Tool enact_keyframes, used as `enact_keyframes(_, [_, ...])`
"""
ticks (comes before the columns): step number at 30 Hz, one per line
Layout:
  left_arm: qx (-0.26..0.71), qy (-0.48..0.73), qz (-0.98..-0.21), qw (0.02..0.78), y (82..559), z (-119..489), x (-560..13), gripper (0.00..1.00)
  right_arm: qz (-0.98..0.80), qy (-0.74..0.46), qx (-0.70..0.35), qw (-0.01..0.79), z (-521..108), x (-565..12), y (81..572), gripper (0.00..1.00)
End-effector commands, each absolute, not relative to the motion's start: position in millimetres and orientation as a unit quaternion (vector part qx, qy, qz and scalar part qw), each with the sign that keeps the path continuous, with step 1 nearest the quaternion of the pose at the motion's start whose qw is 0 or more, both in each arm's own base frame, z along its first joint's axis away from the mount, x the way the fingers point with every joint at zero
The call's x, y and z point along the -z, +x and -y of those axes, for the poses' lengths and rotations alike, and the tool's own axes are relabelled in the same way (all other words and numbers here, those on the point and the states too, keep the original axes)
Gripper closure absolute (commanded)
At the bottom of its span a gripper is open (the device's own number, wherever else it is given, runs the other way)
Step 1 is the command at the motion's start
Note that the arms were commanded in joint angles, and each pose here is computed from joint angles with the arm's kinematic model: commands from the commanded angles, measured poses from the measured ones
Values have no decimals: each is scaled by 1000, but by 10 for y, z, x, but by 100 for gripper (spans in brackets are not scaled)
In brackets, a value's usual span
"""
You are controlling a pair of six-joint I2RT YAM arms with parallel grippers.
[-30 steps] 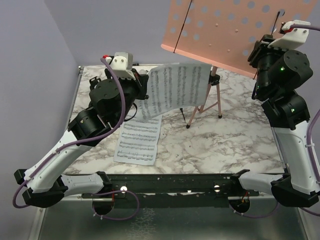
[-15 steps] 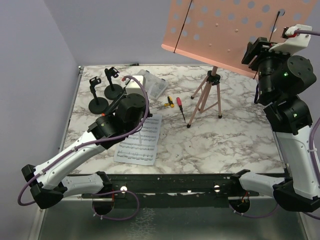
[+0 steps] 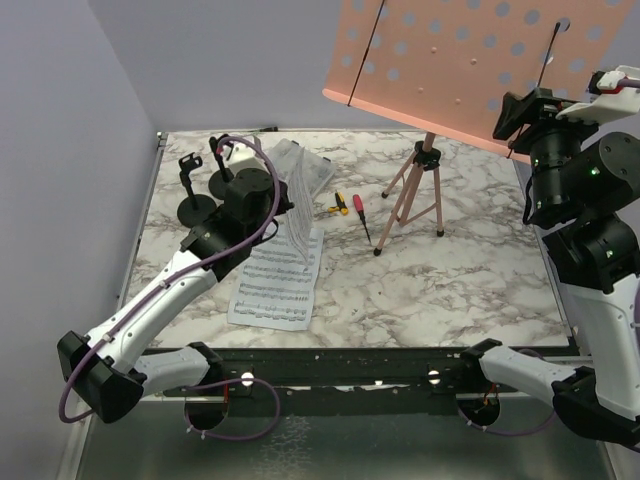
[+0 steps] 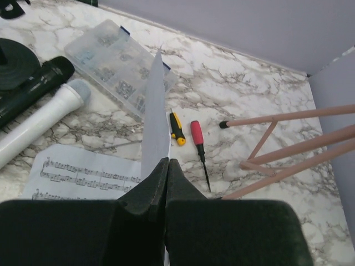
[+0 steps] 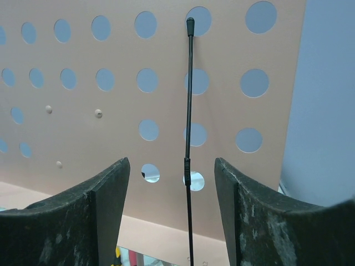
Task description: Pack up the instrument practice props
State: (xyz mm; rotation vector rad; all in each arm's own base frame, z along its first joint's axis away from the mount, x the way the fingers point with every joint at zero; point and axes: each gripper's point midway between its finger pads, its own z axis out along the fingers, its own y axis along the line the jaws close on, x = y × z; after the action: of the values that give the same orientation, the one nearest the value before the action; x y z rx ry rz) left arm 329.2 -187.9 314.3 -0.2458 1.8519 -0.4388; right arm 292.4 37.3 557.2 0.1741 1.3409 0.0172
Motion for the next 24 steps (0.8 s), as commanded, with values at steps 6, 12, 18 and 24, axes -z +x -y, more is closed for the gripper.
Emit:
enact_keyframes(6, [239, -201, -805, 505, 2878, 1639, -2354, 100, -628, 73, -27, 774, -433, -5489, 2897, 33])
enact_keyframes(12, [186, -256, -823, 472, 2572, 1264, -1706, 100, -635, 55, -30, 770, -515, -5439, 2978, 32])
enact_keyframes(18, [142, -282, -825, 469, 2442, 1016, -1332, 100, -639, 40, -37, 767, -601, -5383, 3039, 32])
enact_keyframes(24, [116, -293, -821, 476, 2374, 861, -1208, 100, -633, 48, -32, 772, -556, -5382, 3011, 32])
